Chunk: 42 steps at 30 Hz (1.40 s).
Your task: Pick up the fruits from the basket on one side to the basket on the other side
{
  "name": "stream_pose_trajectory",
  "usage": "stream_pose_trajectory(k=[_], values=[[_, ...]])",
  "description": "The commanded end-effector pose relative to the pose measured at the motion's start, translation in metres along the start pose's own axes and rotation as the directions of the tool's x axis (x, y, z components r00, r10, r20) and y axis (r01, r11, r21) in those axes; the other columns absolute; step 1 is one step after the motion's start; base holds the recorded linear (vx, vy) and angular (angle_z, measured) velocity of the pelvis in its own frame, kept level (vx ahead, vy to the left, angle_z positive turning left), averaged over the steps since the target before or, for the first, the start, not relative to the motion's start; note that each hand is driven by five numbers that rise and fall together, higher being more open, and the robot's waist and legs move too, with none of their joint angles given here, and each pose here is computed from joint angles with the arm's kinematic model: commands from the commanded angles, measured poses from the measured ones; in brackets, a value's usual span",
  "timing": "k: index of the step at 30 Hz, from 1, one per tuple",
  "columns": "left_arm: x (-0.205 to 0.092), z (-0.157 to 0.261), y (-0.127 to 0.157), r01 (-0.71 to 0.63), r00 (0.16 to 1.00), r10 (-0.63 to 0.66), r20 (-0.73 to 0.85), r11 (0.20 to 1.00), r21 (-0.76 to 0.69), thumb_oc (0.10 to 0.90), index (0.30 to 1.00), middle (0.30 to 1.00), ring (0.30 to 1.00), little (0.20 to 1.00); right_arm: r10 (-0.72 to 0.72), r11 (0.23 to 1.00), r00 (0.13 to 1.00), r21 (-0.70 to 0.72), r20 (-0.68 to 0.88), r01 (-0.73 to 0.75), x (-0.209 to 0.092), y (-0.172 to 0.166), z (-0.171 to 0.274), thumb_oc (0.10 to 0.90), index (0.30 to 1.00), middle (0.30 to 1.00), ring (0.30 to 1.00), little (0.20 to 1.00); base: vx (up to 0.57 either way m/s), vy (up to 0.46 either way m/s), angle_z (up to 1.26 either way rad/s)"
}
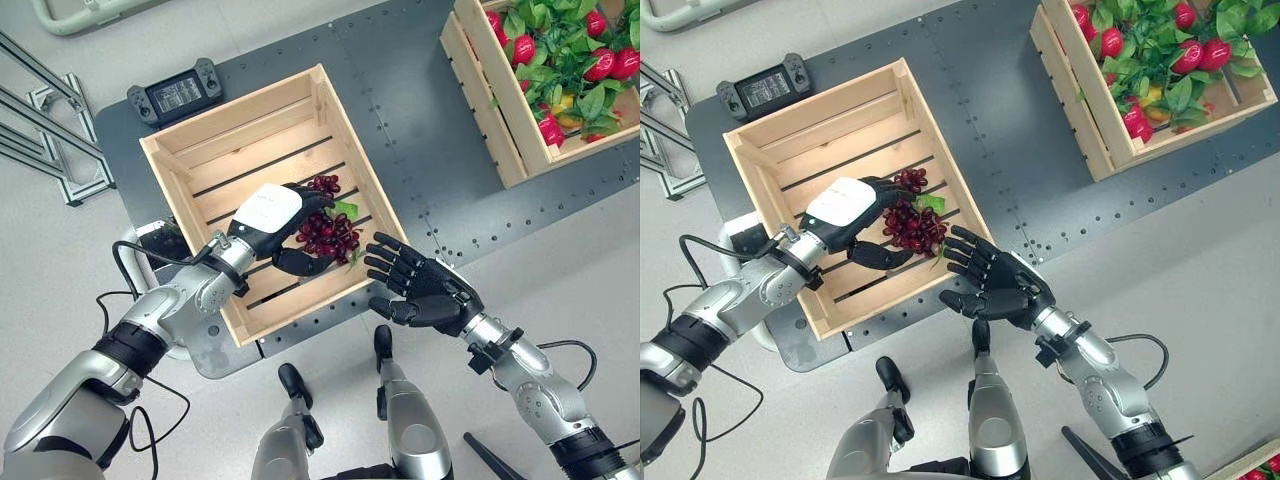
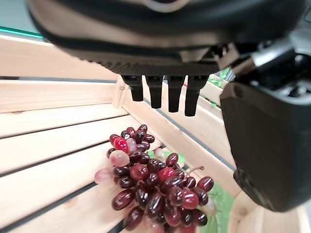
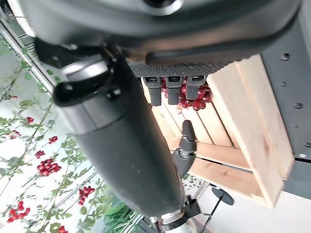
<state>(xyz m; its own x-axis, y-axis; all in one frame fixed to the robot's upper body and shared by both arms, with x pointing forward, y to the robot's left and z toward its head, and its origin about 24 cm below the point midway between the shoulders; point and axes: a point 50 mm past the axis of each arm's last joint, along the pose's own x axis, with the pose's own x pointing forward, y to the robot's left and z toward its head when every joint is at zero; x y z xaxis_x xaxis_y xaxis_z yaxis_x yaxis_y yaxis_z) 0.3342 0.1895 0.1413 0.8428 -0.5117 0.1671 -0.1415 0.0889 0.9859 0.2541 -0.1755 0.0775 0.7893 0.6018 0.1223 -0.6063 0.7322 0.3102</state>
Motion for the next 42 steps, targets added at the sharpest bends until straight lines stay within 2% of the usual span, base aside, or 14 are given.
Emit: stream_pose_trajectory(k=[1,7,11,19,28,31,35,42], values=[[0.020,-0.001,0.049,-0.172,0.984,0.164,0.067,0.975,0.140,0.800,0.900,0.900,0.900,0.900,0.077,0.997,0.961,-0.030,0.265,-0.071,0.006,0.011,0.043,0.800,0.900,0.900,0.900,0.900,0.00,0.000,0.00],[0.030,-0.005,0.049,-0.033,0.999,0.025,0.024,0.894,0.447,0.800,0.900,0.900,0.900,0.900,0.081,0.996,0.931,0.011,0.356,-0.091,0.013,0.015,0.057,0.800,0.900,0.900,0.900,0.900,0.00,-0.002,-0.01],[0.037,-0.002,0.047,0.015,1.000,-0.005,-0.021,0.842,0.540,0.800,0.900,0.900,0.900,0.900,0.084,0.995,0.918,0.022,0.387,-0.100,0.017,0.018,0.058,0.800,0.900,0.900,0.900,0.900,0.00,-0.006,-0.01],[0.046,0.003,0.044,-0.021,0.998,0.056,-0.037,0.788,0.615,0.800,0.900,0.900,0.900,0.900,0.069,0.989,0.885,0.084,0.461,-0.121,0.025,0.024,0.057,0.800,0.900,0.900,0.900,0.900,0.00,-0.040,0.00],[0.046,-0.004,0.059,-0.164,0.969,0.243,-0.037,0.752,0.639,0.800,0.900,0.900,0.900,0.900,0.060,0.979,0.851,0.134,0.522,-0.151,0.024,0.025,0.055,0.800,0.900,0.900,0.900,0.900,0.00,-0.008,0.00],[0.047,-0.004,0.062,-0.183,0.964,0.266,-0.033,0.744,0.642,0.800,0.900,0.900,0.900,0.900,0.065,0.976,0.842,0.141,0.535,-0.165,0.023,0.025,0.055,0.800,0.900,0.900,0.900,0.900,0.01,-0.002,-0.03],[0.050,-0.004,0.062,-0.154,0.966,0.251,-0.056,0.738,0.657,0.800,0.900,0.900,0.900,0.900,0.069,0.975,0.835,0.141,0.545,-0.173,0.024,0.026,0.056,0.800,0.900,0.900,0.900,0.900,0.01,-0.006,-0.04],[0.054,-0.009,0.050,-0.026,0.971,0.179,-0.156,0.731,0.681,0.800,0.900,0.900,0.900,0.900,0.074,0.968,0.808,0.153,0.585,-0.199,0.028,0.031,0.061,0.800,0.900,0.900,0.900,0.900,0.00,-0.007,-0.01]])
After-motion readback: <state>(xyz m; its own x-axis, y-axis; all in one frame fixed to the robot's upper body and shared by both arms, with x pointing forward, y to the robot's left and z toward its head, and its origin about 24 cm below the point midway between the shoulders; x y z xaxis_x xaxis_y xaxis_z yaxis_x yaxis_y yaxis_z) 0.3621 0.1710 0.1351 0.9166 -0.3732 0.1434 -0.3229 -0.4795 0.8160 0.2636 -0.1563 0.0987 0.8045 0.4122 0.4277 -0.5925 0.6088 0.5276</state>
